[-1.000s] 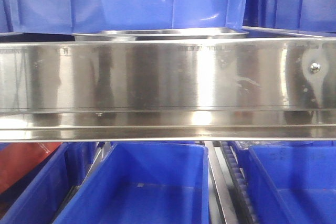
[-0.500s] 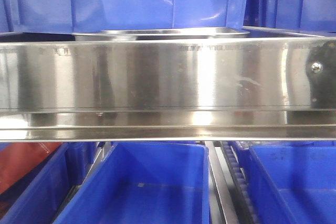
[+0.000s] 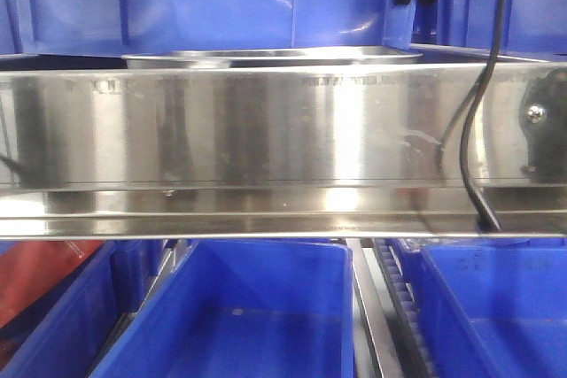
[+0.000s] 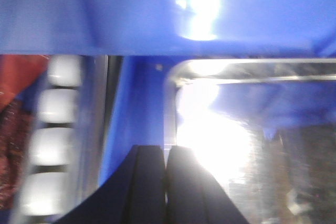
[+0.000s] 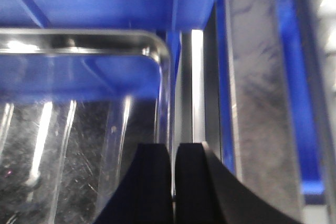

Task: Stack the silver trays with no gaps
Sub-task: 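Lower both grippers onto the top silver tray's side rims and close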

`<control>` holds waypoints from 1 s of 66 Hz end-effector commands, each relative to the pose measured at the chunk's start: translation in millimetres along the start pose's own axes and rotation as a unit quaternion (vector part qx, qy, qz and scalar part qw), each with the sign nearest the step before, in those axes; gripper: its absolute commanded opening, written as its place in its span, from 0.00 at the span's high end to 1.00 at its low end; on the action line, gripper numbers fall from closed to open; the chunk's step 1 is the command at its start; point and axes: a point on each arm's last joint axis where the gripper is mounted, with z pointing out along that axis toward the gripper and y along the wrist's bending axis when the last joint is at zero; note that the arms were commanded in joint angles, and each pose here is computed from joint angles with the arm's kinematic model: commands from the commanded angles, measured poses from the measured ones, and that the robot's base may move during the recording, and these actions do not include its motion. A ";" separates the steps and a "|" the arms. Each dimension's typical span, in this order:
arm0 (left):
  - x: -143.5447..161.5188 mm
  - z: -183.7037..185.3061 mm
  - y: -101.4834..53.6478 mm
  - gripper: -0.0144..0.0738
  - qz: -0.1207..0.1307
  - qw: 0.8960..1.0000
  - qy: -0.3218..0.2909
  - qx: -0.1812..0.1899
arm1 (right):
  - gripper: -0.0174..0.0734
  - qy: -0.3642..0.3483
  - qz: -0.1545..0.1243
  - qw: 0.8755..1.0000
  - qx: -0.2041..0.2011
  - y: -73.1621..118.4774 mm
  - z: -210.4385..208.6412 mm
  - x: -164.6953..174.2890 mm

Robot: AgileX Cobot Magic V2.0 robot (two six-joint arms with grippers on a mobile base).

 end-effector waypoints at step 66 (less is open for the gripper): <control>18.0 35.8 -12.3 0.50 0.010 0.998 0.059 -0.026 | 0.57 0.037 0.003 0.999 0.008 6.8 30.1 1.4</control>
